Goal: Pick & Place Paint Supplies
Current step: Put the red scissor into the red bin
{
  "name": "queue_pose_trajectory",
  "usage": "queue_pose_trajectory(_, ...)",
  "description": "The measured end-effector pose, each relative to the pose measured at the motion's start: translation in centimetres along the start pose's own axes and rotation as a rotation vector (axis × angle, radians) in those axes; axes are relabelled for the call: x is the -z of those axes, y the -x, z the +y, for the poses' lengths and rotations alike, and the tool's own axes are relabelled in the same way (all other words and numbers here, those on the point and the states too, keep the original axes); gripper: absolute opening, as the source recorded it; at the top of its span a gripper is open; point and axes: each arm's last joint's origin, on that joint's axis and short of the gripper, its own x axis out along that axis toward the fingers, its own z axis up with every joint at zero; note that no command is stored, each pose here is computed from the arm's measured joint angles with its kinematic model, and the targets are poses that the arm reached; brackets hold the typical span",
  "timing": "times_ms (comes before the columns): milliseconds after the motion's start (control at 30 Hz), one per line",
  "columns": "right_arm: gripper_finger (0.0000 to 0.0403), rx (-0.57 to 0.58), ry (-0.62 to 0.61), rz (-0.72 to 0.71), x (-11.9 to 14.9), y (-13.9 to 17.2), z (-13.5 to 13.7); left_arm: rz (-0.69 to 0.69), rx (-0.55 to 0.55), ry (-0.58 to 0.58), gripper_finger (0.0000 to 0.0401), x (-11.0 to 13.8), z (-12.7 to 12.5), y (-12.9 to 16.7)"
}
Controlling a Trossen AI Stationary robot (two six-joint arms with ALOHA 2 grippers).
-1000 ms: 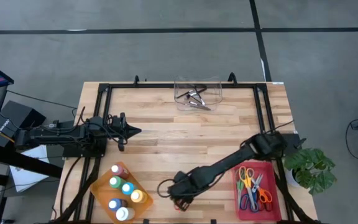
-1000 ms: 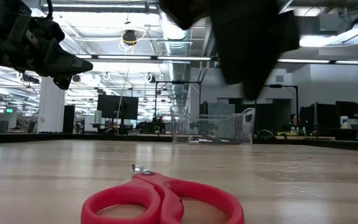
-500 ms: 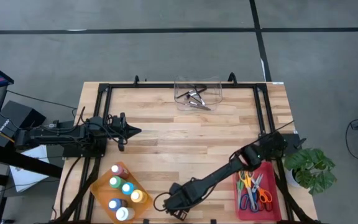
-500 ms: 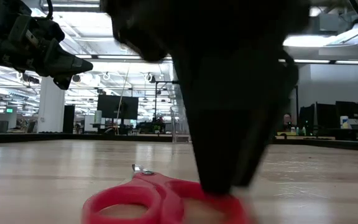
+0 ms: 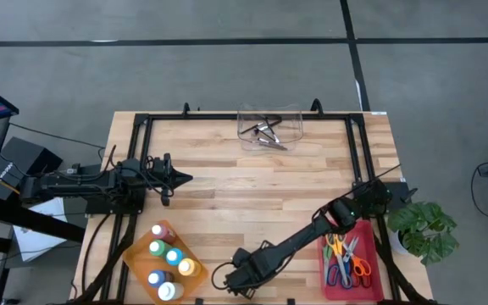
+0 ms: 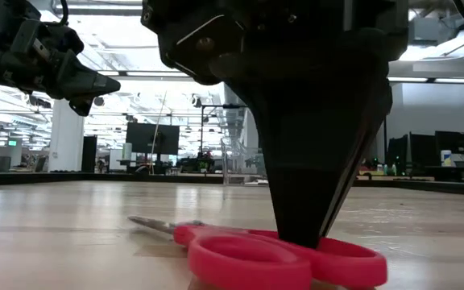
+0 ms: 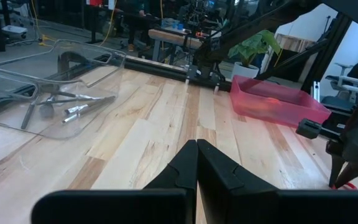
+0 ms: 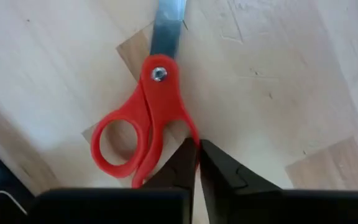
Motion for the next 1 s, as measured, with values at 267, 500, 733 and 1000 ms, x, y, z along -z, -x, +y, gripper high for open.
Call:
queue_pose_trajectory(267,0.0004,0.097,0.025,-0.004,-0.1,0.2,-1.1,0.0,0.0,0.0,0.0,0.0,0.0,0.0)
queue_pose_trajectory(500,0.0002,0.14,0.027,-0.045,0.0,3.7,-2.2,0.0,0.0,0.0,0.0,0.0,0.0,0.0)
queue_pose_trajectory(733,0.0001,0.194,0.004,-0.049,0.6,8.0,-4.0,0.0,0.0,0.0,0.0,0.0,0.0,0.0)
queue_pose_trajectory(1000,0.0,0.144,-0.124,-0.082,3.3,14.9,-6.3,-0.001,0.0,0.0,0.0,0.0,0.0,0.0)
